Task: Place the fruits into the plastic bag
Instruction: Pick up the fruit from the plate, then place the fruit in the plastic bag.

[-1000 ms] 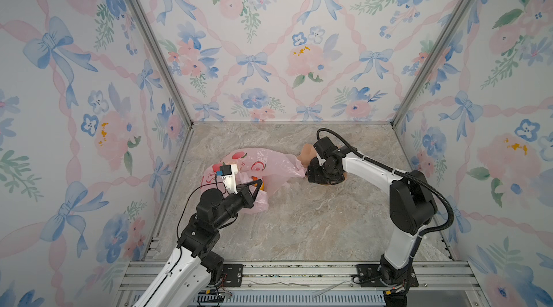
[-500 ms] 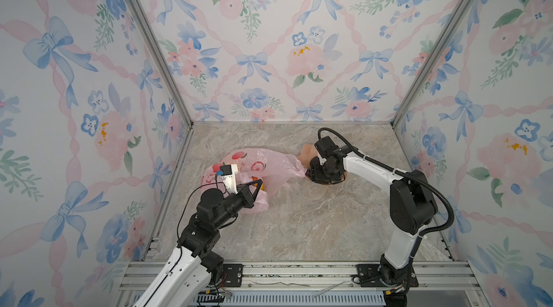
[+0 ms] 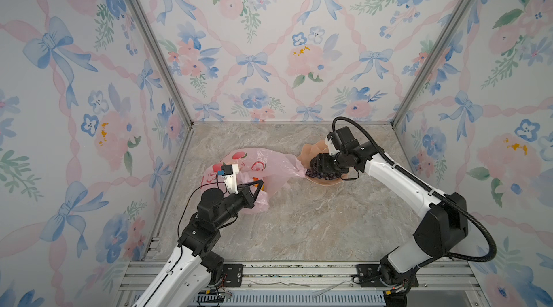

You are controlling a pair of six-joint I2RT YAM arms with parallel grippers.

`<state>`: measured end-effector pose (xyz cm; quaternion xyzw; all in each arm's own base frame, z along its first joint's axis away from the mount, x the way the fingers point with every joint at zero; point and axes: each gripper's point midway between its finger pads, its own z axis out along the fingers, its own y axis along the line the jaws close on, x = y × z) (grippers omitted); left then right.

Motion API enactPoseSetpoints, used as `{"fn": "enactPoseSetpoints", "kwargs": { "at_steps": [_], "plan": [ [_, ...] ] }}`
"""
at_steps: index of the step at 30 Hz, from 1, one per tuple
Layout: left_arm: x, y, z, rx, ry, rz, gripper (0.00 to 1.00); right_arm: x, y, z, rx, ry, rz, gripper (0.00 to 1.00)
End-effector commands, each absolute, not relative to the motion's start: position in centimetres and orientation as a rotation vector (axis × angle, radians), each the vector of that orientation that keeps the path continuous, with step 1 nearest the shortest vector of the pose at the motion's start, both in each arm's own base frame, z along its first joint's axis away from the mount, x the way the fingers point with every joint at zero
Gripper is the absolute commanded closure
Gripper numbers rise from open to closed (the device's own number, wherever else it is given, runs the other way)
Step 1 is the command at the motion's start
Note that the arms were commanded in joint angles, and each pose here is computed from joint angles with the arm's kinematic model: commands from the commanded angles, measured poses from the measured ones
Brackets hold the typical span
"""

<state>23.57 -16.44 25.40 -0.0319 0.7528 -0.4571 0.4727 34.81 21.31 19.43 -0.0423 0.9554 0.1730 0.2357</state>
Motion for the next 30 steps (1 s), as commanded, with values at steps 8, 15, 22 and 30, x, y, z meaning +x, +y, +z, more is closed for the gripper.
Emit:
{"fn": "enactPoseSetpoints", "kwargs": {
  "at_steps": [8, 15, 22, 30],
  "plan": [
    [23.0, -16.6, 28.2, -0.022, 1.754, -1.155, 1.00, 33.7, 31.1, 26.0, -0.294, 2.493, 1.022, 0.29],
    [22.9, -16.6, 28.6, -0.015, 1.743, -1.164, 1.00, 33.6, 36.6, 24.8, -0.349, 2.509, 1.233, 0.29],
    [22.9, -16.8, 28.8, -0.008, 1.736, -1.170, 1.00, 33.0, 39.8, 22.6, -0.377, 2.566, 1.310, 0.29],
    [23.1, -16.9, 28.8, -0.004, 1.733, -1.176, 1.00, 30.9, 42.8, 19.7, -0.438, 2.631, 1.339, 0.29]
  ]
}}
